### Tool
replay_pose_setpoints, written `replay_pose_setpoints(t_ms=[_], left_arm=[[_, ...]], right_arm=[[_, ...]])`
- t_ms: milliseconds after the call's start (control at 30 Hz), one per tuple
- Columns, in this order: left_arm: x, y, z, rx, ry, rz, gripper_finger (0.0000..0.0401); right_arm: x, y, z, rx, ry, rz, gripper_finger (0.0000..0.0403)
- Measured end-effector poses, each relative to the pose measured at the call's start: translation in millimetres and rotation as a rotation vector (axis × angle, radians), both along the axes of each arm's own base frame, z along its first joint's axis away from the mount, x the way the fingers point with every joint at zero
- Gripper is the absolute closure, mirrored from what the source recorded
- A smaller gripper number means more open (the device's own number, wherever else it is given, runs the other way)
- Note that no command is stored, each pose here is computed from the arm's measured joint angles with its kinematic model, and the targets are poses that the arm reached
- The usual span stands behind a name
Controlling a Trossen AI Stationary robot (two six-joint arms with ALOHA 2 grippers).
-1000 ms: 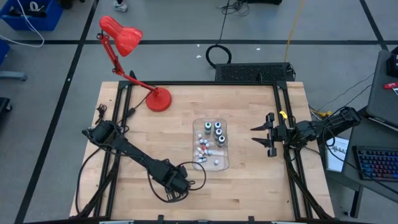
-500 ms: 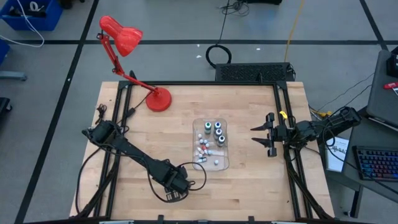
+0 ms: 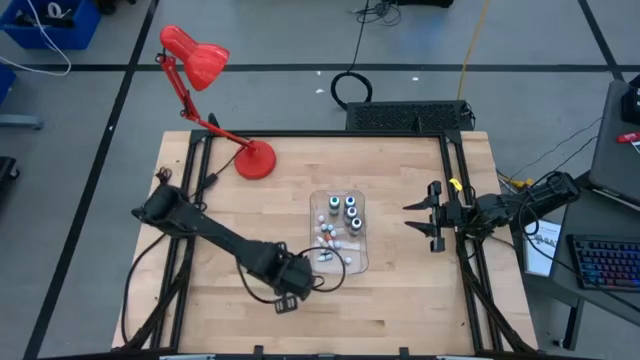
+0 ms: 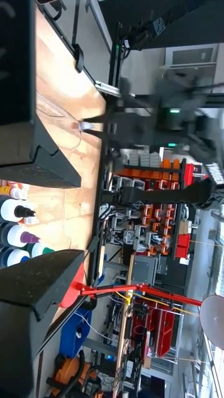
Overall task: Pick & Place food coloring
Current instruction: Put the orange food coloring bottle into the transparent container
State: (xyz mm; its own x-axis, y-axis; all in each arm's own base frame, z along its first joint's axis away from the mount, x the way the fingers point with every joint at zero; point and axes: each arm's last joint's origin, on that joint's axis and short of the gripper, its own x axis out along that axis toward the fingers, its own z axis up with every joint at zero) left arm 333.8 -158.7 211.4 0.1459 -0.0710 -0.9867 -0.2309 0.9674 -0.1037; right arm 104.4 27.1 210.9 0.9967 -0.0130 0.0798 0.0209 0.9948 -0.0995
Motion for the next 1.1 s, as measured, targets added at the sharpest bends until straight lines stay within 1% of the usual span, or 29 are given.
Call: replay_pose_setpoints(t_ms=[100, 200, 267, 333, 433, 533, 667, 800, 967, 1100], left_arm=[[2.5, 9.1, 37.8, 0.062, -0.07, -0.045, 0.0342], [6.6, 28.8, 80.9, 0.141, -0.158, -0.047, 0.0342], [13.0, 45.1, 102.7, 0.174, -0.204, -0.048, 0.0342], [21.2, 62.4, 117.1, 0.189, -0.233, -0.071, 0.0342], [37.3, 89.3, 124.6, 0.184, -0.249, -0.134, 0.0342], [52.7, 114.2, 116.5, 0.144, -0.22, -0.155, 0.0342], [65.4, 133.7, 87.4, 0.097, -0.113, -0.162, 0.0342], [72.6, 137.1, 56.3, 0.046, -0.006, -0.172, 0.0343], [85.9, 135.0, 31.8, -0.004, 0.012, -0.228, 0.0343], [94.0, 138.2, 11.2, -0.035, 0.046, -0.233, 0.0343]], right_arm=[[0.0, 0.0, 0.0, -0.004, 0.0, -0.001, 0.0243], [0.0, 0.0, 0.0, -0.005, 0.0, -0.001, 0.0243], [0.0, 0.0, 0.0, -0.006, 0.0, -0.001, 0.0243], [0.0, 0.0, 0.0, -0.006, 0.0, -0.001, 0.0243], [0.0, 0.0, 0.0, -0.006, 0.0, 0.0, 0.0243], [0.0, 0.0, 0.0, -0.005, 0.0, -0.001, 0.0243], [0.1, 0.0, -1.0, -0.002, 0.01, 0.0, 0.0243], [0.1, 0.0, -2.0, -0.003, 0.02, 0.0, 0.0243], [0.2, 0.1, -2.2, -0.01, 0.022, 0.0, 0.0243], [0.2, 0.1, -2.3, -0.01, 0.023, 0.0, 0.0243]])
